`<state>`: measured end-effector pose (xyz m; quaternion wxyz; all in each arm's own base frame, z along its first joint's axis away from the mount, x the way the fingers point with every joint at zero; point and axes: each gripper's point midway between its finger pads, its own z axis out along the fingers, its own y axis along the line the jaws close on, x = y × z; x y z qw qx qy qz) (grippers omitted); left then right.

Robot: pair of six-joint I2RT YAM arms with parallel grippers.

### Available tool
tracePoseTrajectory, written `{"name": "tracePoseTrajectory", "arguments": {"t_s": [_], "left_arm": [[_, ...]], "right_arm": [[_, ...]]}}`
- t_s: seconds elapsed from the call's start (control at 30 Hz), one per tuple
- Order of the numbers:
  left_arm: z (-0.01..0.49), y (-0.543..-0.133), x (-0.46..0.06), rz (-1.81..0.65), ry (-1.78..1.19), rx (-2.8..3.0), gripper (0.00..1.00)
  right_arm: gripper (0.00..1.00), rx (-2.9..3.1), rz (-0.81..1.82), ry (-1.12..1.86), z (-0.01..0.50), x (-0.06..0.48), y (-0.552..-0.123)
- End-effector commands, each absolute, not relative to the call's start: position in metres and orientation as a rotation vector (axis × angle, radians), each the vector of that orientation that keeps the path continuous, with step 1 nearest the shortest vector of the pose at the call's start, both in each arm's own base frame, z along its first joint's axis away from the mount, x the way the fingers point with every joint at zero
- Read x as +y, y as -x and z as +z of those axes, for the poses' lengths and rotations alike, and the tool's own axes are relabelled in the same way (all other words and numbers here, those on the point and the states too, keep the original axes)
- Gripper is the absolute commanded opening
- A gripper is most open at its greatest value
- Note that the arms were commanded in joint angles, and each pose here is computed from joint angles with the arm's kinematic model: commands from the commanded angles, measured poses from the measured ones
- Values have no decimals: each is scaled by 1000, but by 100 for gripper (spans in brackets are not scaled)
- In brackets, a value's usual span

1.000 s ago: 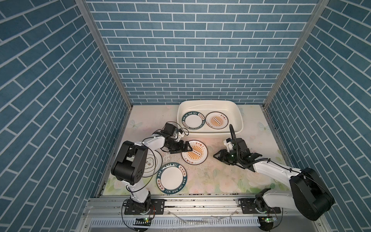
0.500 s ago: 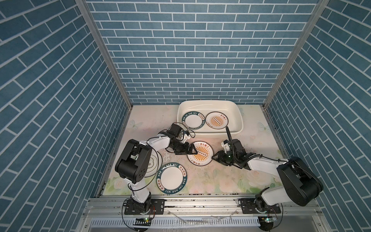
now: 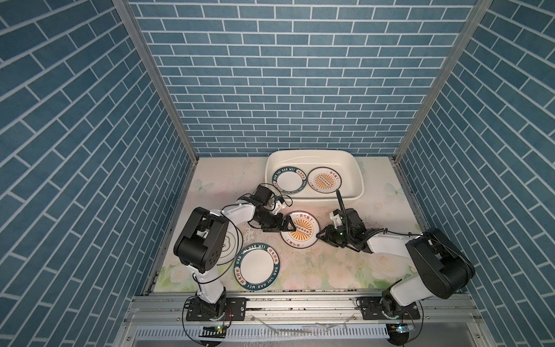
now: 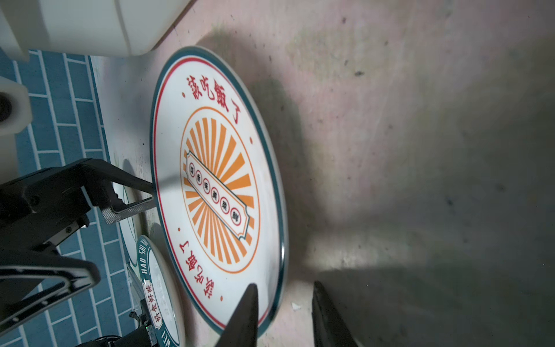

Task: Place the plates into the plastic bin on the countertop
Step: Pick up the plate from the center of the table.

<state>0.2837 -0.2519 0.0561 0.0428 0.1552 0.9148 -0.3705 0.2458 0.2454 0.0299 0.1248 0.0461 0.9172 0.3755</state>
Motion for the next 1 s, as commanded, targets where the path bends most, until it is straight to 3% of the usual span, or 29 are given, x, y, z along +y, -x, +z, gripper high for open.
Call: {"name": "tracePoseTrajectory", "arguments": {"t_s": [0.0, 0.97], "left_arm": [[58, -282, -257, -1158, -517, 2781, 100], [56, -276, -255, -1138, -560, 2779, 99]], "right_arm": [[31, 2645, 1098, -148, 31, 250, -254], [7, 2577, 1182, -210, 19, 253, -257]]}}
